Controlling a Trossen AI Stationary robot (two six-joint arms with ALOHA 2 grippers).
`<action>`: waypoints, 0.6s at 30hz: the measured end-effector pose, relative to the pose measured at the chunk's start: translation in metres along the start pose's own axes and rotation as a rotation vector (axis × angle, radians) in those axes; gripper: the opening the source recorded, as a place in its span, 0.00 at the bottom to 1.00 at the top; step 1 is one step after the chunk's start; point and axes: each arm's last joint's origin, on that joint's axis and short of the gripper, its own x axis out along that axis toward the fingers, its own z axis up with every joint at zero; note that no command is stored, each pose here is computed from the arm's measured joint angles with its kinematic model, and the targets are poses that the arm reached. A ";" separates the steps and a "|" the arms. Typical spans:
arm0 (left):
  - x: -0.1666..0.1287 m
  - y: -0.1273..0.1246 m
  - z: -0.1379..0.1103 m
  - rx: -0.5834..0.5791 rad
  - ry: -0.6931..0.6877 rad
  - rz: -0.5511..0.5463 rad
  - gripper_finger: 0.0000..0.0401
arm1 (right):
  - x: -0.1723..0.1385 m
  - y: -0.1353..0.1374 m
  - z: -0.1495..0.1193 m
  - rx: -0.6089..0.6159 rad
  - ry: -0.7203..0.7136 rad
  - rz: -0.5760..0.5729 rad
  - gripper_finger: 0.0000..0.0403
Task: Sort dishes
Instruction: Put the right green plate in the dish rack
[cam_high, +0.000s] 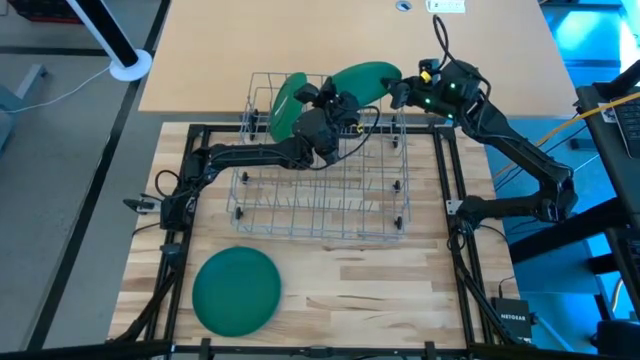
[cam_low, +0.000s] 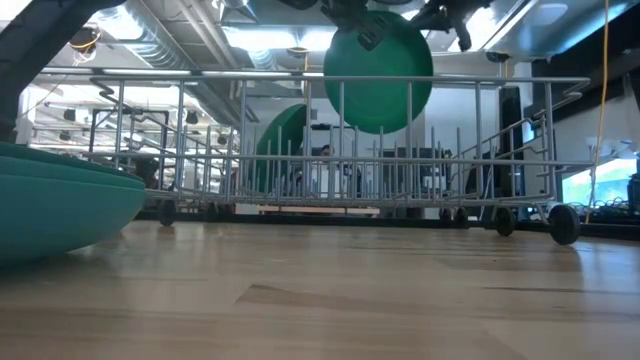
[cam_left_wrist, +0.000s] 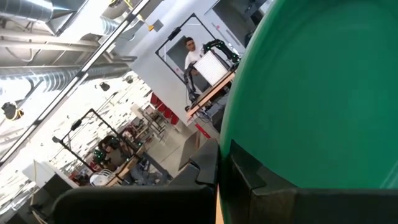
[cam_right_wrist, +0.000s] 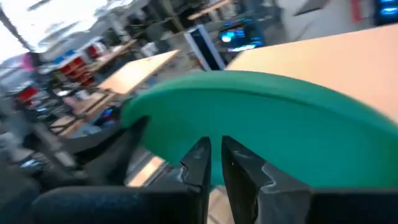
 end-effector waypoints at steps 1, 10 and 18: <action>0.000 0.000 0.000 0.000 0.000 0.000 0.00 | 0.000 0.001 0.000 -0.002 0.002 0.017 0.11; -0.003 0.000 0.001 -0.001 -0.004 -0.004 0.00 | 0.000 0.003 0.004 -0.021 -0.030 0.052 0.11; -0.003 0.000 0.001 -0.001 -0.004 -0.005 0.00 | 0.000 0.004 0.003 -0.149 -0.014 0.084 0.11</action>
